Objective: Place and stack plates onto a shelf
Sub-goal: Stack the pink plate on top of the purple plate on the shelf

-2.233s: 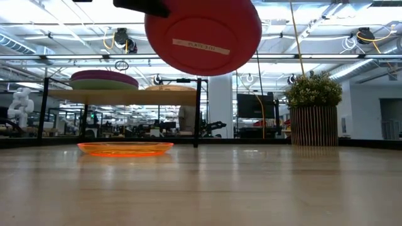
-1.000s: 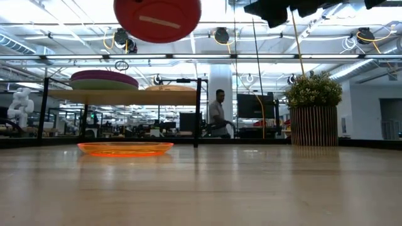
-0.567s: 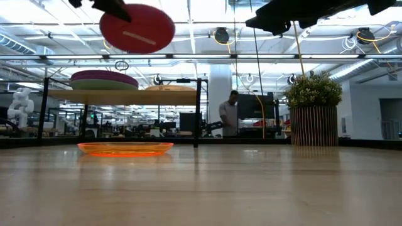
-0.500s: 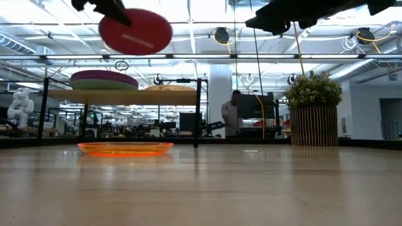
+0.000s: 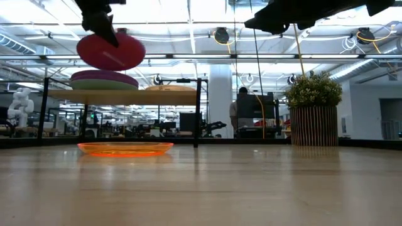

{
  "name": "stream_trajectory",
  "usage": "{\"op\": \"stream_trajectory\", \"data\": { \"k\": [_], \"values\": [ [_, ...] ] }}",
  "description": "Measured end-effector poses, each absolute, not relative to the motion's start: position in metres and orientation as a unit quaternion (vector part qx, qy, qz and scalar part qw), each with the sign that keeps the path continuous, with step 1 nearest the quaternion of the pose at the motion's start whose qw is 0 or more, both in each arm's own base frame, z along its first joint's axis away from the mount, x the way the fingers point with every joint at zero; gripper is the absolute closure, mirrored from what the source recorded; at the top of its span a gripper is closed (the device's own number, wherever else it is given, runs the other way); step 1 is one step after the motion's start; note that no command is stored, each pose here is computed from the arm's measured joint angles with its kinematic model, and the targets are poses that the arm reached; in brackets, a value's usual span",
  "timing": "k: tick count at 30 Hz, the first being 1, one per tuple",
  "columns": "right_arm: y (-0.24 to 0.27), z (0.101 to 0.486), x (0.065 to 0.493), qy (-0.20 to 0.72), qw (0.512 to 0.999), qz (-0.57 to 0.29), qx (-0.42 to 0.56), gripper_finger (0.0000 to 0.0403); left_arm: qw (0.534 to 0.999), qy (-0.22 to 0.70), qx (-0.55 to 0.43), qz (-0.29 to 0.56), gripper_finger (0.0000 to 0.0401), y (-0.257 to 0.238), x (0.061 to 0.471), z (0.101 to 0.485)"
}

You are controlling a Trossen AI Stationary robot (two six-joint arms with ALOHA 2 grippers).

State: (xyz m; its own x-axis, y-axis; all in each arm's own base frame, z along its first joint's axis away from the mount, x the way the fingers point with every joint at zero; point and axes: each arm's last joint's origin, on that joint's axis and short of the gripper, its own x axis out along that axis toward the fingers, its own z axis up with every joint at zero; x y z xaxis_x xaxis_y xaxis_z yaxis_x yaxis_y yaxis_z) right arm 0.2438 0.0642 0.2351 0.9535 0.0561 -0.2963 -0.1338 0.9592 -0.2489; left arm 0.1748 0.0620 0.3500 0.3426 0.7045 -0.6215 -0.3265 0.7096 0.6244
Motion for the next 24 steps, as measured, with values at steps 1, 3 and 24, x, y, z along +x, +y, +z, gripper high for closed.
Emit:
{"op": "stream_trajectory", "data": {
  "k": [1, 3, 24],
  "values": [
    [0.064, 0.235, 0.244, 0.145, 0.979, 0.048, -0.134, 0.0187, 0.789, 0.478, 0.195, 0.333, 0.0359, 0.065, 0.175, 0.349],
    [0.064, 0.235, 0.244, 0.144, 0.979, 0.048, -0.135, 0.0187, 0.779, 0.486, 0.188, 0.349, 0.0359, 0.070, 0.175, 0.346],
    [0.064, 0.236, 0.244, 0.137, 0.978, 0.048, -0.147, 0.0187, 0.740, 0.526, 0.174, 0.381, 0.0359, 0.085, 0.184, 0.283]
  ]
}}
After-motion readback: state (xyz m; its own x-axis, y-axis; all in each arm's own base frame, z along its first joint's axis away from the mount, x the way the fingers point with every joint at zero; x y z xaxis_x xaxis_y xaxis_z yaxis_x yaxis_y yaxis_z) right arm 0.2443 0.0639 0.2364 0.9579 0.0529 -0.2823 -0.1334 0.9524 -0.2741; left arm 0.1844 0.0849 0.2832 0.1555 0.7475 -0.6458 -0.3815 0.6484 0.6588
